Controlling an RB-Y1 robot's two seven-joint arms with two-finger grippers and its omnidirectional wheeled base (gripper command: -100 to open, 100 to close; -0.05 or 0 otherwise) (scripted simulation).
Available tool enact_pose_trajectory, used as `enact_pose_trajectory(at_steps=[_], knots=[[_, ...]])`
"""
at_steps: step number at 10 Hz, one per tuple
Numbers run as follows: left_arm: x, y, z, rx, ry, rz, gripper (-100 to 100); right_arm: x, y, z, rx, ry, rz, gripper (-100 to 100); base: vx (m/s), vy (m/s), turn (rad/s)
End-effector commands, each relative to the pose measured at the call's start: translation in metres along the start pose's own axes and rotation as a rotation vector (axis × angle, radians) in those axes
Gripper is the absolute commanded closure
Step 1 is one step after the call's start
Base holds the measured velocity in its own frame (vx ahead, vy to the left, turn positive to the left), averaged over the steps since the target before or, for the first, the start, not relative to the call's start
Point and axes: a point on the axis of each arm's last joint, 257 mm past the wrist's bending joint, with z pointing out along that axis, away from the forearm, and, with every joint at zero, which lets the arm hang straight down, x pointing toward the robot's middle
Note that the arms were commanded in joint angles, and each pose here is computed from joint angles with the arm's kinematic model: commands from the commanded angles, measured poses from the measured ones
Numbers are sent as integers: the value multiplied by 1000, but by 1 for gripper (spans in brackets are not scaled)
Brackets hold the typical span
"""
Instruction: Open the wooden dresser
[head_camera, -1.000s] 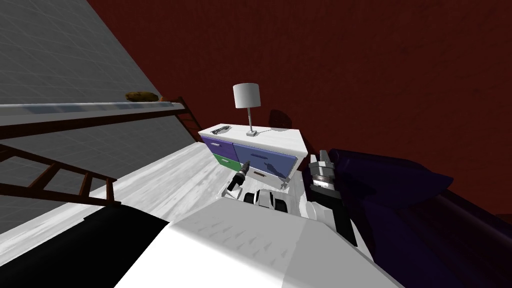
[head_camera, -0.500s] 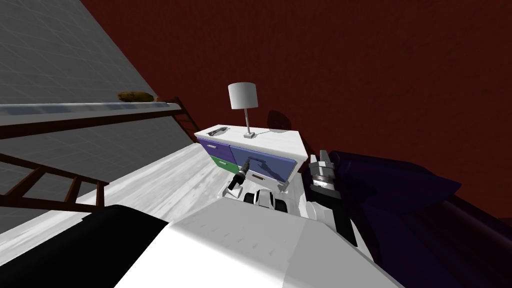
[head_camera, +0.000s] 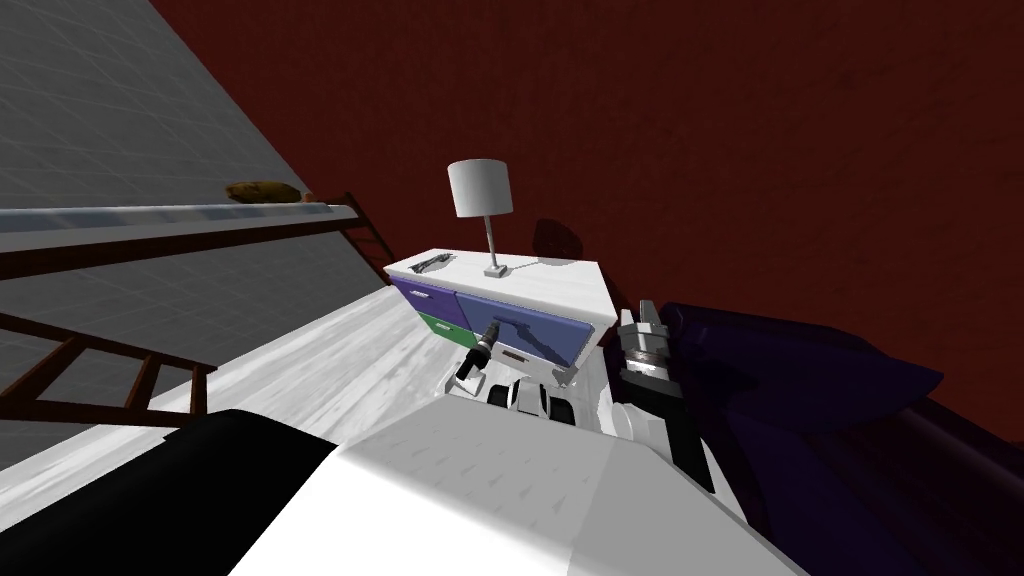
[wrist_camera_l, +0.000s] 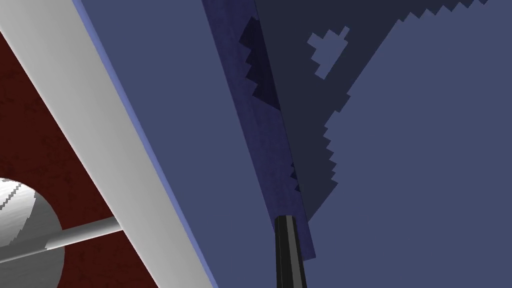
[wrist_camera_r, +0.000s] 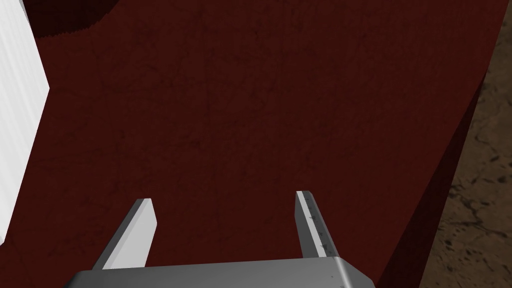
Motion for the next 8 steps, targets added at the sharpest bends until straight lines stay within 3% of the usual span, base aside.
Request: enact_pose_trajectory(at_steps=[1, 3, 4, 8], knots=[[1, -1, -5, -3, 6, 2, 100, 0, 0, 0, 0, 0, 0, 0, -208, 39, 22], [2, -1, -6, -3, 8, 2, 100, 0, 0, 0, 0, 0, 0, 0, -165, 36, 20], [1, 1, -3, -3, 4, 1, -100, 0, 0, 0, 0, 0, 0, 0, 64, -2, -35], [-2, 2, 4, -1, -4, -1, -100, 0, 0, 0, 1, 0, 0, 0, 168, -22, -20]])
